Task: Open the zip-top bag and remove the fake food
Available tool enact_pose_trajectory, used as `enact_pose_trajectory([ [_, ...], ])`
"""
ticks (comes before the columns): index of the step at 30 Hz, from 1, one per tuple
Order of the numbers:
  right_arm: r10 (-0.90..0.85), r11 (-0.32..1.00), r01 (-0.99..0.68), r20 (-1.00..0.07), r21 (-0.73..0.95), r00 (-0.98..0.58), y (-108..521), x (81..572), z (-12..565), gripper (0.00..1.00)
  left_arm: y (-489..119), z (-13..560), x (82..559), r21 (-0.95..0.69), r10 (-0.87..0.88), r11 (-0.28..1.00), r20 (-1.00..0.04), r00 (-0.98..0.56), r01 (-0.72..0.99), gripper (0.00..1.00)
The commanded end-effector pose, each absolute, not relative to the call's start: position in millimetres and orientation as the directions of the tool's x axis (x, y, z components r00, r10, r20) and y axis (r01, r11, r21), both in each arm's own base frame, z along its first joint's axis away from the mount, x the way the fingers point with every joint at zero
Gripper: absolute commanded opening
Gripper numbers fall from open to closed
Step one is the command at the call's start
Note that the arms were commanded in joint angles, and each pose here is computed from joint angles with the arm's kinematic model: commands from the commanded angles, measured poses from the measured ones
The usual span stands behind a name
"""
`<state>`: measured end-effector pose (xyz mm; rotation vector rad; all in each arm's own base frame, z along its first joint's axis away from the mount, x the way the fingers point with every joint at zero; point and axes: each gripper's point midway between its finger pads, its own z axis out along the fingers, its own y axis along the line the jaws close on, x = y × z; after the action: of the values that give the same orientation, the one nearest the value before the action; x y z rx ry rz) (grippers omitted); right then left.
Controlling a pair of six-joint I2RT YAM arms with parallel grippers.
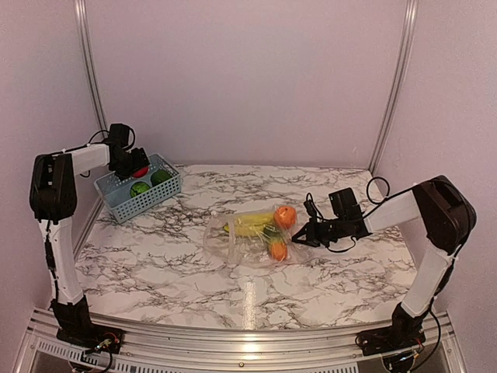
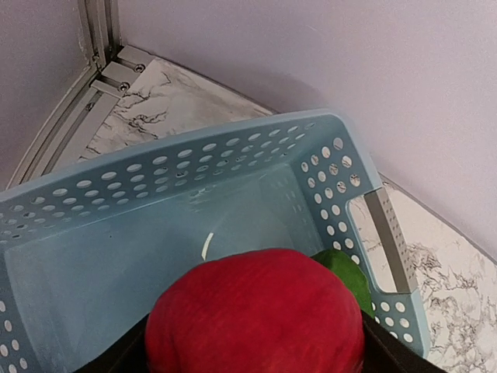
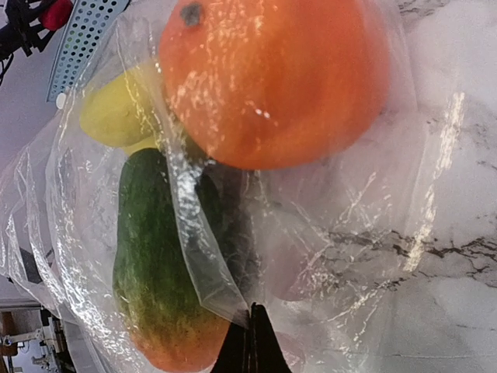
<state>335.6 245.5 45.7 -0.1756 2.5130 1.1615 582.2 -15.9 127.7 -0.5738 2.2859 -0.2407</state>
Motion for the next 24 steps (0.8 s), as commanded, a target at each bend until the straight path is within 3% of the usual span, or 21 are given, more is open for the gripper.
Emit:
enact_pose_trajectory([
  [1,0.048,0.665,-0.255,-0.380,0.702,-0.924,245,346,44,0.00,-3,112,581,-0.251,-0.440,0.896,-0.615,-0.654,-0.367,0.83],
  [13,0.044,0.665,-0.261,-0.385,0.700,-0.922,248,354,43,0.00,-8,130,594,-0.284,-0.427,0.904,-0.624,-0.654,-0.320,0.98],
  [24,0.027,0.648,-0.289,-0.400,0.705,-0.916,251,351,46,0.00,-66,172,538,-0.428,-0.384,0.897,-0.629,-0.676,-0.111,0.92],
])
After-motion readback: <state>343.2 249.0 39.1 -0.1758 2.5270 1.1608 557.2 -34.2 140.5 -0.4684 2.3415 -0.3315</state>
